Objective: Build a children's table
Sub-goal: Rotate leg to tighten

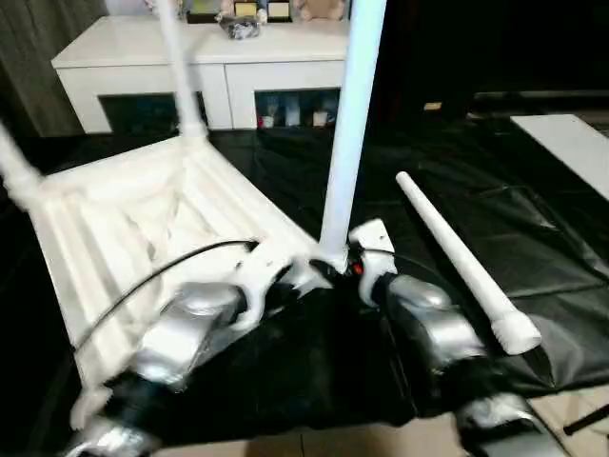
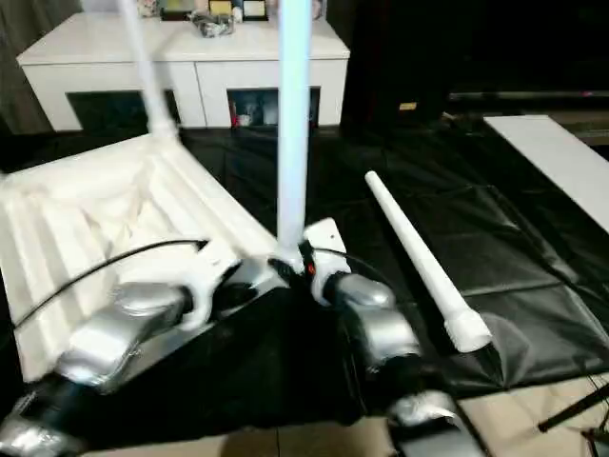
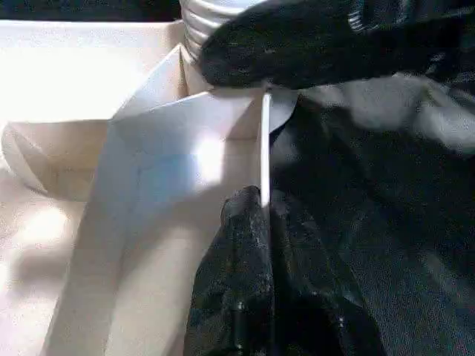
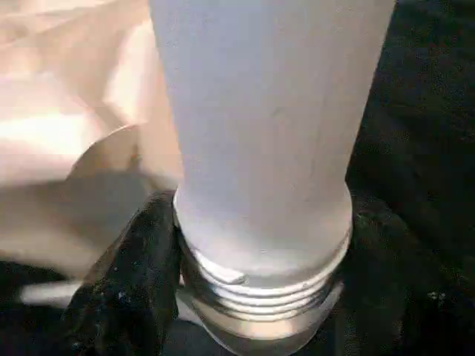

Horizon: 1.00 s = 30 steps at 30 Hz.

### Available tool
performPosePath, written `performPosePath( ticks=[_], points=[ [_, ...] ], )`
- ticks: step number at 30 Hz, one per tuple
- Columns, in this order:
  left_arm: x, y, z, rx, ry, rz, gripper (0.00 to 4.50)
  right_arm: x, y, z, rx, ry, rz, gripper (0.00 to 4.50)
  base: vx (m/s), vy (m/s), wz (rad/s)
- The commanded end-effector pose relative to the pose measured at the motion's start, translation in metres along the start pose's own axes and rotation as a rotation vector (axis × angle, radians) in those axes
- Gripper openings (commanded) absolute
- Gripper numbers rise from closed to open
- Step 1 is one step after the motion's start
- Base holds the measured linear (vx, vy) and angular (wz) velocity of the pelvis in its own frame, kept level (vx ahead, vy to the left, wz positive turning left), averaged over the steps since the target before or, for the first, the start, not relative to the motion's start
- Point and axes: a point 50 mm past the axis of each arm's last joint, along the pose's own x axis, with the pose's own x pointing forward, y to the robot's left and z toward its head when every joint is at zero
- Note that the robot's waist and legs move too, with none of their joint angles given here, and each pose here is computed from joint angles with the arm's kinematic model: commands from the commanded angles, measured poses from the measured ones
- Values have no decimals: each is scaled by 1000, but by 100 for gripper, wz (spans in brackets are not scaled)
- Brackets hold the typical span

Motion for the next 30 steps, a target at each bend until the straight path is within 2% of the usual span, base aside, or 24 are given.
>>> performPosePath(
  ticks=[1, 3, 4, 7, 8, 9, 10, 12, 13, 15, 20, 21, 24, 25, 27, 30],
  points=[
    [17, -3, -14, -71, 63, 80, 0, 4, 0, -24, 111, 111, -163, 268, 0, 0, 0],
    [28, -5, -12, -65, 77, 127, 0, 14, 15, -23, 131, 116, -204, 268, 0, 0, 0],
    [32, -7, -13, -51, 87, 122, 0, 18, 25, -20, 82, 122, -170, 268, 0, 0, 0],
    [33, -7, -13, -48, 90, 121, 0, 20, 29, -19, 63, 124, -163, 268, 0, 0, 0],
    [31, -7, -13, -47, 86, 114, 0, 20, 31, -16, 97, 93, -130, 268, 0, 0, 0],
    [29, -6, -14, -38, 85, 107, 0, 20, 30, -12, 112, 66, -119, 338, 0, 0, 0],
    [25, -4, -14, -6, 67, 87, 0, 18, 28, -8, 121, 27, -94, 338, 0, 0, 0],
    [21, -2, -15, 8, 67, 70, 0, 17, 26, -5, 103, 16, -83, 341, 0, 0, 0],
    [15, -1, -16, 31, 66, 45, 0, 15, 24, -2, 82, 11, -53, 366, 0, 0, 0],
    [12, 0, -16, 59, 60, 21, 0, 13, 22, 1, 68, 10, -20, 385, 0, 0, 0],
    [-3, -4, -15, 123, 24, -104, 0, -3, 14, 7, -24, 13, 123, 388, 21, -11, 1],
    [-14, -8, -13, 155, -2, -196, 0, -15, 7, 8, -91, 24, 205, 388, 63, -25, 0],
    [-23, -13, -11, 184, -23, -283, 0, -26, 3, 8, -152, 44, 288, 388, 68, -14, -1],
    [-32, -17, -11, 208, -29, -373, 0, -37, 2, 8, -201, 57, 400, 388, 59, 9, 3],
    [-39, -19, -11, 215, -17, -427, 0, -49, 1, 9, -240, 67, 514, 388, 55, 10, 4],
    [-41, -18, -12, 222, -11, -442, 0, -55, 1, 9, -263, 82, 570, 388, 0, 0, 0]
  ],
)
